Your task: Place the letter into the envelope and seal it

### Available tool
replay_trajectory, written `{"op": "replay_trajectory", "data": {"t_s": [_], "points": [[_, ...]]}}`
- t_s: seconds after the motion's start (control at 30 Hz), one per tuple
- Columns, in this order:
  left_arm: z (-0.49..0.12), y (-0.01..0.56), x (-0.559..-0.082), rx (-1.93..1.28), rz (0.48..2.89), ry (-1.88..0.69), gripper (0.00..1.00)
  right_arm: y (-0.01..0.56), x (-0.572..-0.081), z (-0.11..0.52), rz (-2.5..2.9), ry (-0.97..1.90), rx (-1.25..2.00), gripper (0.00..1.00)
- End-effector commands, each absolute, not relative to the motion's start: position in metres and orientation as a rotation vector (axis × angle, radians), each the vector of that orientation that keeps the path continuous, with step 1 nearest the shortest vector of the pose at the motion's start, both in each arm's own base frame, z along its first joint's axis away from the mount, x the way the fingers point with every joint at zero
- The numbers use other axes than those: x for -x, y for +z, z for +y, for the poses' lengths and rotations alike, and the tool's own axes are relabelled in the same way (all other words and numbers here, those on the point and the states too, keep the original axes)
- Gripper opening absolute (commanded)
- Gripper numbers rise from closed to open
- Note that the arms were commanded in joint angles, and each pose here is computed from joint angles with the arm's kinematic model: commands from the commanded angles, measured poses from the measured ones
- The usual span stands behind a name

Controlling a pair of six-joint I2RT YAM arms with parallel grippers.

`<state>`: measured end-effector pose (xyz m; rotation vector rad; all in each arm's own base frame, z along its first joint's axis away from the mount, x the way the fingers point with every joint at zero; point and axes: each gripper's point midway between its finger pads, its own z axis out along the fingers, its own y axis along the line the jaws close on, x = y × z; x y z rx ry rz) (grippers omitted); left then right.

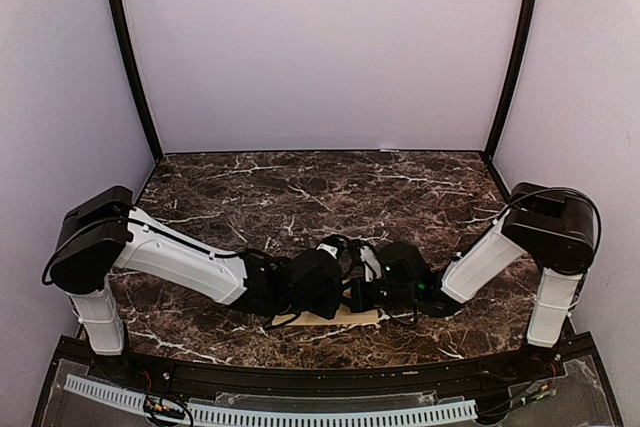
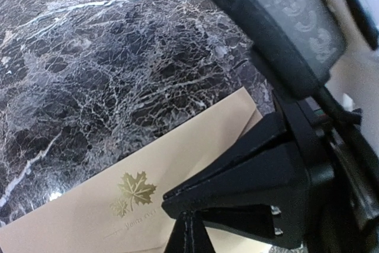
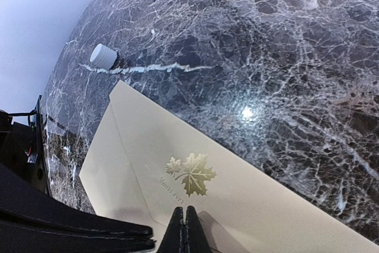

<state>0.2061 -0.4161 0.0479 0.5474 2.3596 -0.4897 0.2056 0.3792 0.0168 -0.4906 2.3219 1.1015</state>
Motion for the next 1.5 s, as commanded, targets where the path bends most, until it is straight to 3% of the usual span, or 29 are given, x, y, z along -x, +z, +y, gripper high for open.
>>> {"op": "replay_trajectory", "data": {"t_s": [0.0,1.03,1.47], "points": [[-0.401,0.027,-0.213,-0.524,2.411,-0.353,0.00,-0.038,-0.188,0.344,2.533,0.926,0.489,0.00],[-0.314,-0.013,-0.206,-0.373,2.494,-0.094,0.00,-0.033,-0.193,0.341,2.538,0.863,0.501,0.00],[-0.325,-0.017,-0.202,-0.413,2.501,-0.178,0.00,-0.016,-0.179,0.399,2.498,1.000,0.653,0.00]]}}
